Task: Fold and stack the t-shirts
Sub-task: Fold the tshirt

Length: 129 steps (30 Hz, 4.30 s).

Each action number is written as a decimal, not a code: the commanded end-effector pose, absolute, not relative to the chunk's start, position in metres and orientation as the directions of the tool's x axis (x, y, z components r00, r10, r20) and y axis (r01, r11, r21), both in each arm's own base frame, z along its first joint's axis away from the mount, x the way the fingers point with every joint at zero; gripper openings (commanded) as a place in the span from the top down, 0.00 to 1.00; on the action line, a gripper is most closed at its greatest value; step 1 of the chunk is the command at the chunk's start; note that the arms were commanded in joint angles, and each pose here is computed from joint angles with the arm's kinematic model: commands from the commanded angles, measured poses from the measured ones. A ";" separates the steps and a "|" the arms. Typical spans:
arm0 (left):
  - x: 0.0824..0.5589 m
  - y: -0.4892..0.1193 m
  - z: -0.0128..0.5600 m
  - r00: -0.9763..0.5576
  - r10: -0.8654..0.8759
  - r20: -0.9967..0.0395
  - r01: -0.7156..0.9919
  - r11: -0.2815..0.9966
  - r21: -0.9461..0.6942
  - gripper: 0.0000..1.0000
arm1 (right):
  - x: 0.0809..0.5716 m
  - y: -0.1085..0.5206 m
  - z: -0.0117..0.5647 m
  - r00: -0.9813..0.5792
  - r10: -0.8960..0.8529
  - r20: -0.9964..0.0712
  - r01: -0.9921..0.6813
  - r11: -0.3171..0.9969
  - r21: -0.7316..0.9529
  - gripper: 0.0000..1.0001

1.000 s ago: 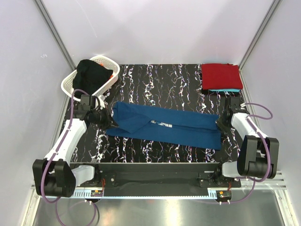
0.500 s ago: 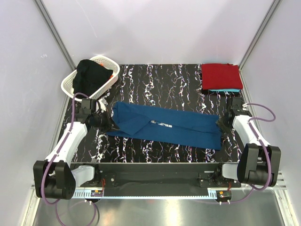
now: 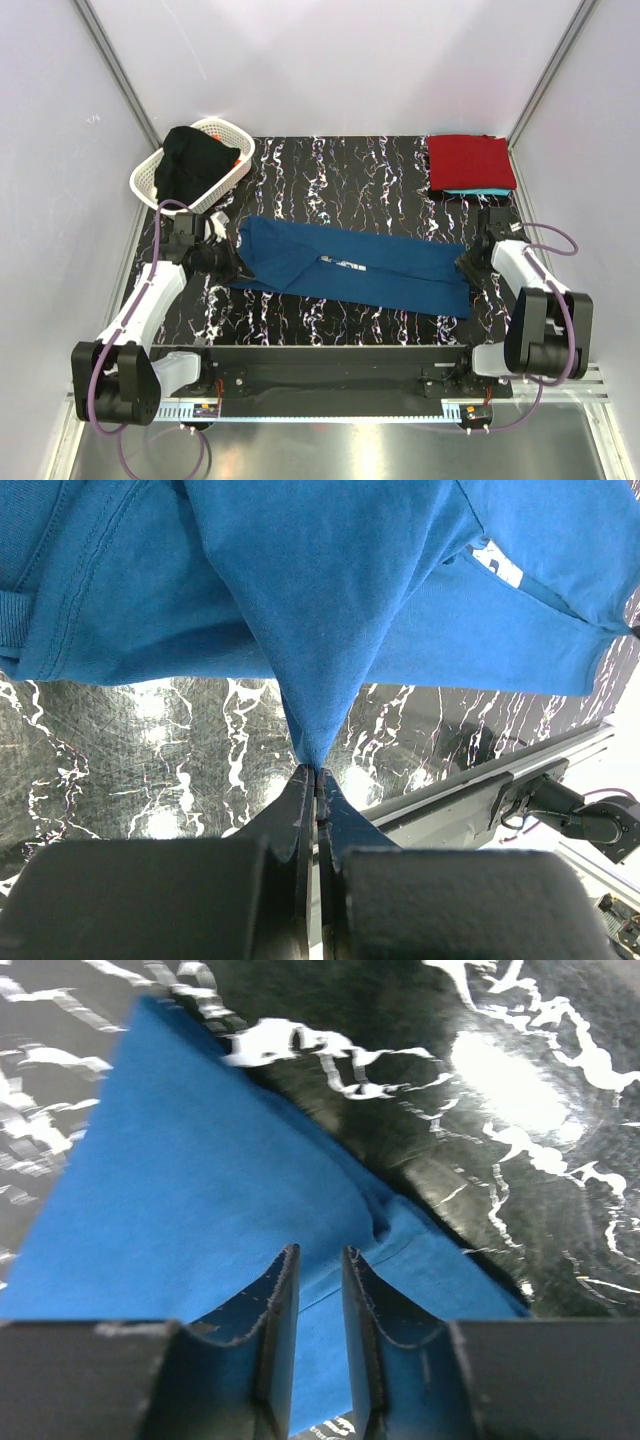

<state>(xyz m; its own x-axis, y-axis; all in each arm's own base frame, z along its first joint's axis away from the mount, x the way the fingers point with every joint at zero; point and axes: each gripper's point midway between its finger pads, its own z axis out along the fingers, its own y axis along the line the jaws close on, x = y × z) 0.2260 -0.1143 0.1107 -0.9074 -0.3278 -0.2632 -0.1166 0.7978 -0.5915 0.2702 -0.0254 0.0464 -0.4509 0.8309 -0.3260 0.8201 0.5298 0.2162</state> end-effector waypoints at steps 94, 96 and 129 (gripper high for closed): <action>0.232 -0.118 0.108 -0.890 -0.296 -0.346 -0.024 0.790 -0.613 1.00 | 0.362 -0.058 0.054 -0.399 0.818 -0.415 0.837 0.509 0.199 1.00; 0.233 -0.117 0.108 -0.890 -0.299 -0.345 -0.028 0.790 -0.613 1.00 | 0.364 -0.057 0.055 -0.402 0.814 -0.419 0.830 0.517 0.210 1.00; 0.235 -0.120 0.113 -0.891 -0.300 -0.341 -0.024 0.780 -0.626 1.00 | 0.327 -0.031 0.072 -0.469 0.814 -0.341 0.787 0.561 0.257 0.76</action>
<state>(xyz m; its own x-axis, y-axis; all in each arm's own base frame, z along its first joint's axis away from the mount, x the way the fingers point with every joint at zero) 0.2286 -0.1165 0.1060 -0.8991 -0.3099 -0.3093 -0.0652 0.7933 -0.6054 0.3434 -0.0387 0.0665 -0.4716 0.7982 -0.3748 0.7848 0.5737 0.2342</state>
